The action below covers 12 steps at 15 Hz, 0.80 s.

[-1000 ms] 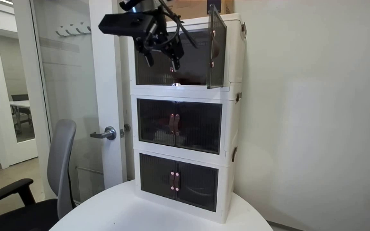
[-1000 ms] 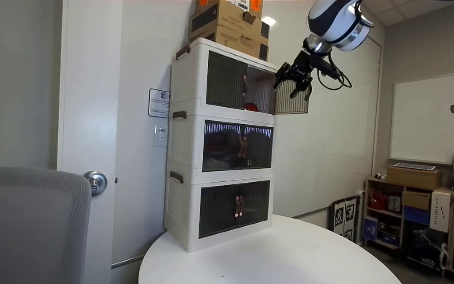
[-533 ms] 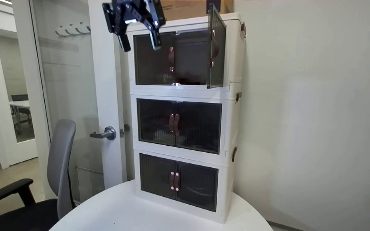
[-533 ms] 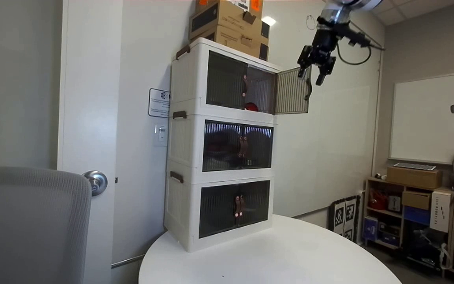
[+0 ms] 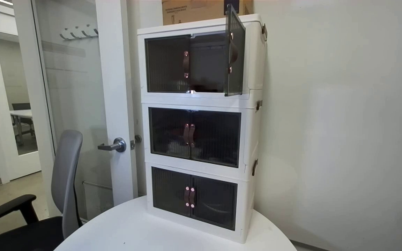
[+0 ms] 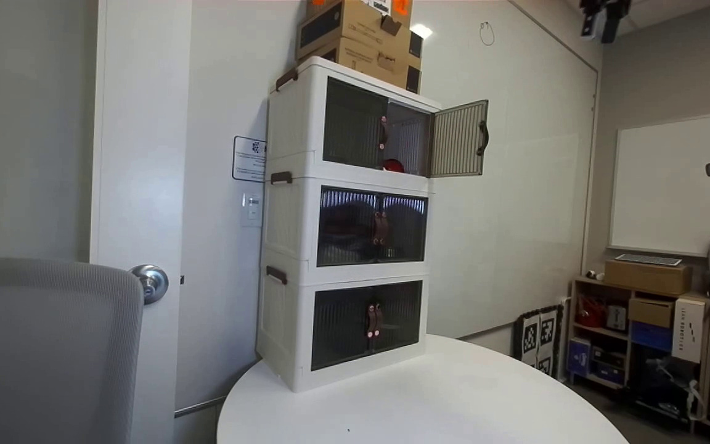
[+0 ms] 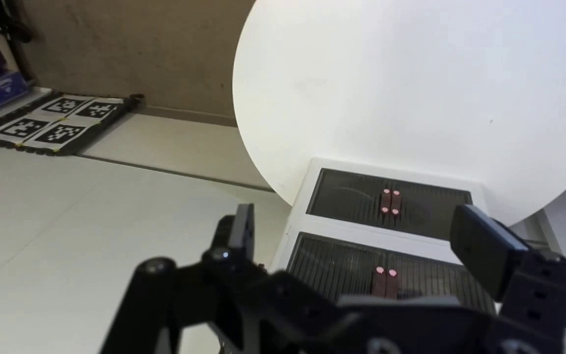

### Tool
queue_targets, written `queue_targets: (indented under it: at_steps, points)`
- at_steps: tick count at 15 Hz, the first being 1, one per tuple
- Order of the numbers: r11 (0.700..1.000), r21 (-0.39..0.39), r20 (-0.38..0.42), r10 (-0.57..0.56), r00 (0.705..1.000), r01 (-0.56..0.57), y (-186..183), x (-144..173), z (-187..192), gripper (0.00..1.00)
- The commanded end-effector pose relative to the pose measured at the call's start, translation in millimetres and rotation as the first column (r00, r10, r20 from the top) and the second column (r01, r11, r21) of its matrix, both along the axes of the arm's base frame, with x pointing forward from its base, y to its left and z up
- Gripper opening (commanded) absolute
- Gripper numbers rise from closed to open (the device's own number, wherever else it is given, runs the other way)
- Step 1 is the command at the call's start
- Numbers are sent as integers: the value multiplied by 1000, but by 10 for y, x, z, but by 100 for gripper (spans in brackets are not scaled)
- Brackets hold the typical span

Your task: Close the doors of the third cabinet

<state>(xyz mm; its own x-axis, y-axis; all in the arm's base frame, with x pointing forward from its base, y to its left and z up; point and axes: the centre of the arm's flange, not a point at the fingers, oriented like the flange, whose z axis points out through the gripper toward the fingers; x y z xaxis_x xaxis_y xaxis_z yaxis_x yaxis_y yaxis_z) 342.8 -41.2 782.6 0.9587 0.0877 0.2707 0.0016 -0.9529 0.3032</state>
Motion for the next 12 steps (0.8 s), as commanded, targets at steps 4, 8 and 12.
queue_targets:
  at_steps: [4,8,12]
  points:
    - [992,121,-31,32,999,-28,-498,-733,-116,100]
    - [975,218,-50,47,998,-35,-849,-791,-368,100]
    - [978,205,-53,61,997,-49,-755,-766,-363,100]
